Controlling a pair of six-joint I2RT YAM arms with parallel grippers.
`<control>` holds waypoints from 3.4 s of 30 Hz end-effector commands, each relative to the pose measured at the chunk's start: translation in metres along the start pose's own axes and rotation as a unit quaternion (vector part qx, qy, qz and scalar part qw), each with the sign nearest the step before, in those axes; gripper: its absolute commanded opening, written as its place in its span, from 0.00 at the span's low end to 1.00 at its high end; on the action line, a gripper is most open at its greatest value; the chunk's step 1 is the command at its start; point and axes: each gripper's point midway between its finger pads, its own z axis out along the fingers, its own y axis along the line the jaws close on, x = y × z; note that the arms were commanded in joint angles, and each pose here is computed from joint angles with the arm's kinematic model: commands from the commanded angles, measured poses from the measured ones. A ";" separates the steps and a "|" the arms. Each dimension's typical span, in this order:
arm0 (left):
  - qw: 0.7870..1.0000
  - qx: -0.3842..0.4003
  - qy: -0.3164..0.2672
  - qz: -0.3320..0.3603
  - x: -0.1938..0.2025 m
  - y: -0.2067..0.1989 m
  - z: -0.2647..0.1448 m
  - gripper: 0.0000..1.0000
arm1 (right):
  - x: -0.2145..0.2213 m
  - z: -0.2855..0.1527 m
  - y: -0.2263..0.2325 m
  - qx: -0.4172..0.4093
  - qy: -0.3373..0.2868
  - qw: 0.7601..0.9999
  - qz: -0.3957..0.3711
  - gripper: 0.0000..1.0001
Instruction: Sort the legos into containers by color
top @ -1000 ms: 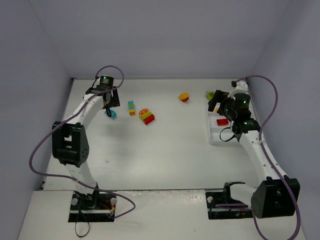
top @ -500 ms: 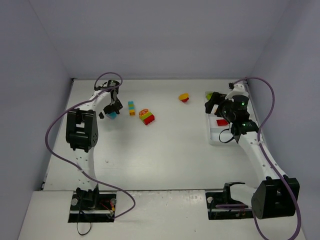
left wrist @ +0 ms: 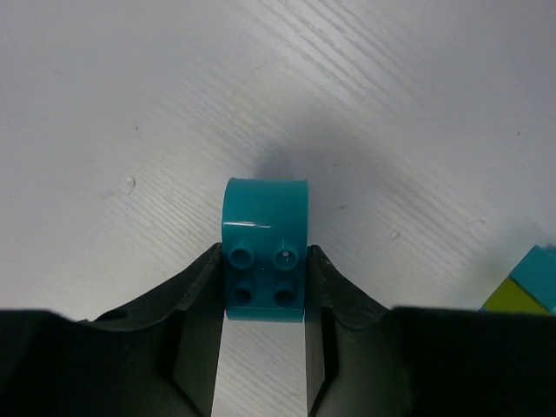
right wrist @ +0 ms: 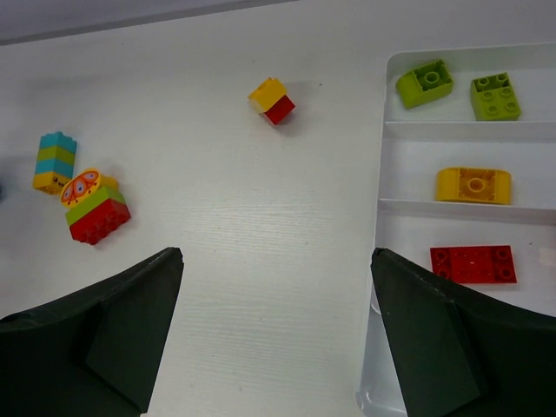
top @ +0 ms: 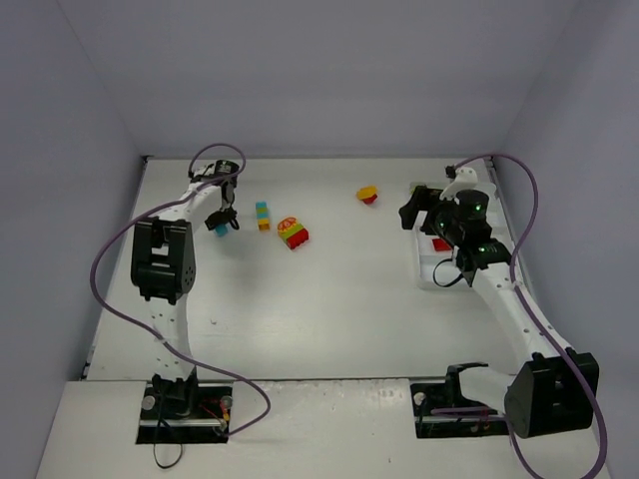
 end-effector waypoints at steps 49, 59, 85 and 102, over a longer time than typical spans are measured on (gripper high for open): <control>0.494 0.591 -0.426 0.474 0.116 -0.053 -0.430 0.27 | -0.001 -0.079 0.281 -0.444 0.073 0.893 -0.009 0.11; 0.634 0.527 -0.379 0.421 0.094 -0.055 -0.388 0.77 | 0.012 -0.011 0.172 -0.208 0.056 0.976 -0.030 0.00; 0.934 0.296 -0.088 0.177 0.012 0.015 -0.212 0.80 | 0.079 -0.021 -0.124 0.368 0.172 0.914 -0.021 0.12; 0.937 0.273 -0.106 0.188 0.011 0.025 -0.203 0.80 | 0.115 -0.013 -0.107 0.317 0.228 0.920 0.034 0.37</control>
